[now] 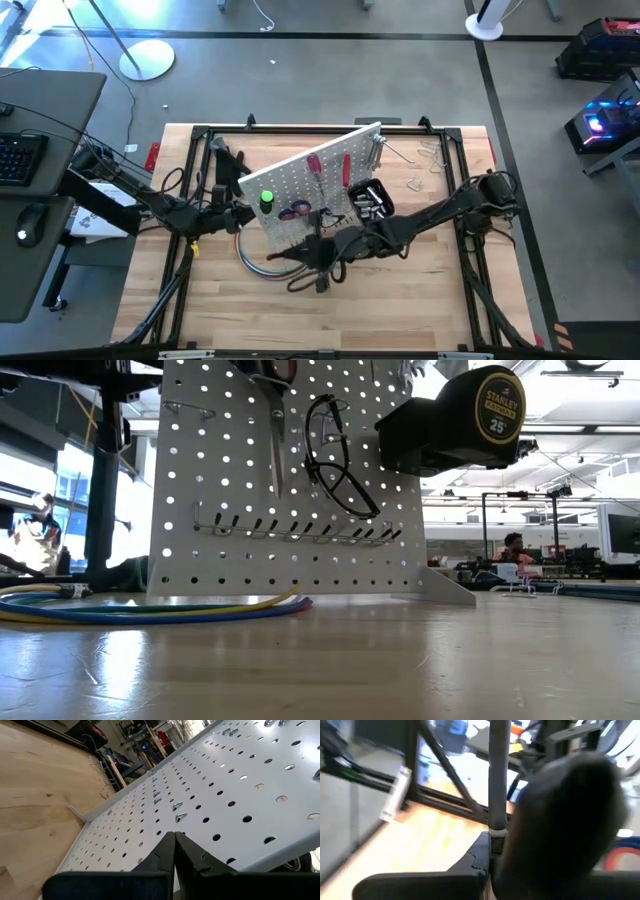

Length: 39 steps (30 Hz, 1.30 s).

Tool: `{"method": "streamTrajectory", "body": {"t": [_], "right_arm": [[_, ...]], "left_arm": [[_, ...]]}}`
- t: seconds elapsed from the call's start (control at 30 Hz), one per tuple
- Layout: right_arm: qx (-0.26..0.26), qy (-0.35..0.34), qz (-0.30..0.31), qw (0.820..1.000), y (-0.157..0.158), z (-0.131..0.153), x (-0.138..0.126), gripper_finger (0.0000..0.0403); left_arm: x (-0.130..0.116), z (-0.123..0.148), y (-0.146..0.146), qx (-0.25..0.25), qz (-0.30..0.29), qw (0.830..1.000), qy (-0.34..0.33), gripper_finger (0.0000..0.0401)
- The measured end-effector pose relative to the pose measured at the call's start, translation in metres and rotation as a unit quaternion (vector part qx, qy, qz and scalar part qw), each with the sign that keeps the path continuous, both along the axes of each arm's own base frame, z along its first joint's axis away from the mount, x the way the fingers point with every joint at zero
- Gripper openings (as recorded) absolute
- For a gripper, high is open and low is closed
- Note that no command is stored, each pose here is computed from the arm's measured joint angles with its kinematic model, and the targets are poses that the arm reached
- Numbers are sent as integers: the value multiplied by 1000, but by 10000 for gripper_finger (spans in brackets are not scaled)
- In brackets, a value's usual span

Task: Hang tools onto peg board
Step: Hang the plier on the peg board

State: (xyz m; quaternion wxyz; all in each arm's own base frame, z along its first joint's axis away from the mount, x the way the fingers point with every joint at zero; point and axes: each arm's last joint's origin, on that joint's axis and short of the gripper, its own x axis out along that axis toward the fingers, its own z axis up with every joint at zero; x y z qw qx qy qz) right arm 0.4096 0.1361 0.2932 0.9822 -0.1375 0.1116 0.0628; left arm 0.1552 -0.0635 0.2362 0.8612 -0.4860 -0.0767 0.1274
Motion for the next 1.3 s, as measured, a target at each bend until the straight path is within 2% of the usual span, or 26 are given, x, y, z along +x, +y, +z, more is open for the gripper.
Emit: {"method": "streamTrajectory", "body": {"t": [0.13,0.23,0.43,0.63,0.9,1.1,1.2,1.3], "right_arm": [[-78,9,-36,996,-3,-3,-1,24],[-107,14,-35,994,-5,-4,-1,24],[-130,-2,-17,991,-2,-1,-1,24],[-145,-47,-11,988,-2,6,3,24],[-149,-41,26,988,-12,-4,11,24],[-155,-43,25,987,-25,-6,18,24],[-154,-43,25,987,-31,-6,19,24],[-147,-44,52,987,-34,-8,21,24]], "left_arm": [[0,0,0,0,-2,1000,0,0],[0,0,0,0,-2,1000,0,0],[0,0,0,0,0,1000,0,0],[0,0,0,-1,4,1000,0,0],[0,0,1,0,14,1000,1,0],[0,0,1,-5,17,1000,-2,0],[0,2,-2,3,-21,1000,-5,0],[-1,4,-9,6,-96,995,-17,0]]}}
